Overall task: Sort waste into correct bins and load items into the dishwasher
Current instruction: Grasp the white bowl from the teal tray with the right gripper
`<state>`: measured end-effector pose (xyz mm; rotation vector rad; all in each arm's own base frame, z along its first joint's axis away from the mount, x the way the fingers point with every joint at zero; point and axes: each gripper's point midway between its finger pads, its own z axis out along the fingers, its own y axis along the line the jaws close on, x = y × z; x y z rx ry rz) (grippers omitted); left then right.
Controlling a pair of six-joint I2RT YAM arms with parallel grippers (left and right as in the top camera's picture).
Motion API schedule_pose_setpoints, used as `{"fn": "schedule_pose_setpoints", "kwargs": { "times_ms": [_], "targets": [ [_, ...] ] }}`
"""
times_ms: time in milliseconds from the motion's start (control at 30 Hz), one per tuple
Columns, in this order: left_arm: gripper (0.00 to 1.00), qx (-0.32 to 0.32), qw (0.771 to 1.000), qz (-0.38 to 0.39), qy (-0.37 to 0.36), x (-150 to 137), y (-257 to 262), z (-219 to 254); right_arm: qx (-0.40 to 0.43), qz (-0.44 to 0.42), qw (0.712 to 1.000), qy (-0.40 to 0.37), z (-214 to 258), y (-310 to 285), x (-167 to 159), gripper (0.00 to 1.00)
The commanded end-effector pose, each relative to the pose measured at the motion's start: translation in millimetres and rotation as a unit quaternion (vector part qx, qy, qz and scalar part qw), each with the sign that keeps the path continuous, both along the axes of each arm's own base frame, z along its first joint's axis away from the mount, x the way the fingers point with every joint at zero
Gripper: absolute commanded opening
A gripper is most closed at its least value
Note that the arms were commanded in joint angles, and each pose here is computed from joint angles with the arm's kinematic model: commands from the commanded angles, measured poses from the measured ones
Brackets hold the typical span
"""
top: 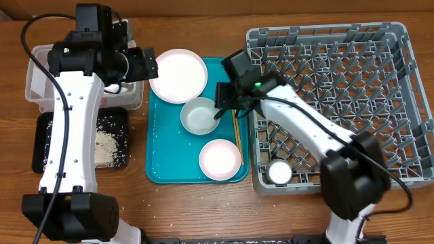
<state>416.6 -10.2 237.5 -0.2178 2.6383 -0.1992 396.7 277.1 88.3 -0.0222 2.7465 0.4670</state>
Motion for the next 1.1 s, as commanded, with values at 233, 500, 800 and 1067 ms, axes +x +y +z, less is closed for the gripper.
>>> {"fn": "schedule_pose_setpoints", "kwargs": {
  "times_ms": [233, 500, 800, 1067],
  "targets": [
    [1.00, 0.111, 0.992, 0.063, -0.019, 6, 50, 12, 0.019, 0.026, 0.998, 0.058, -50, 24, -9, 0.30],
    [1.00, 0.111, 0.992, 0.063, -0.019, 6, 50, 12, 0.005, 0.015, 0.999, 0.041, -33, 20, 0, 0.04],
    [1.00, 0.111, 0.992, 0.063, -0.019, 6, 50, 12, -0.052, -0.051, 0.994, -0.078, 101, -23, 27, 0.04],
    [1.00, 0.111, 0.992, 0.063, -0.019, 6, 50, 12, -0.188, -0.221, 0.929, -0.231, 215, -145, 39, 0.04]
  ]
}}
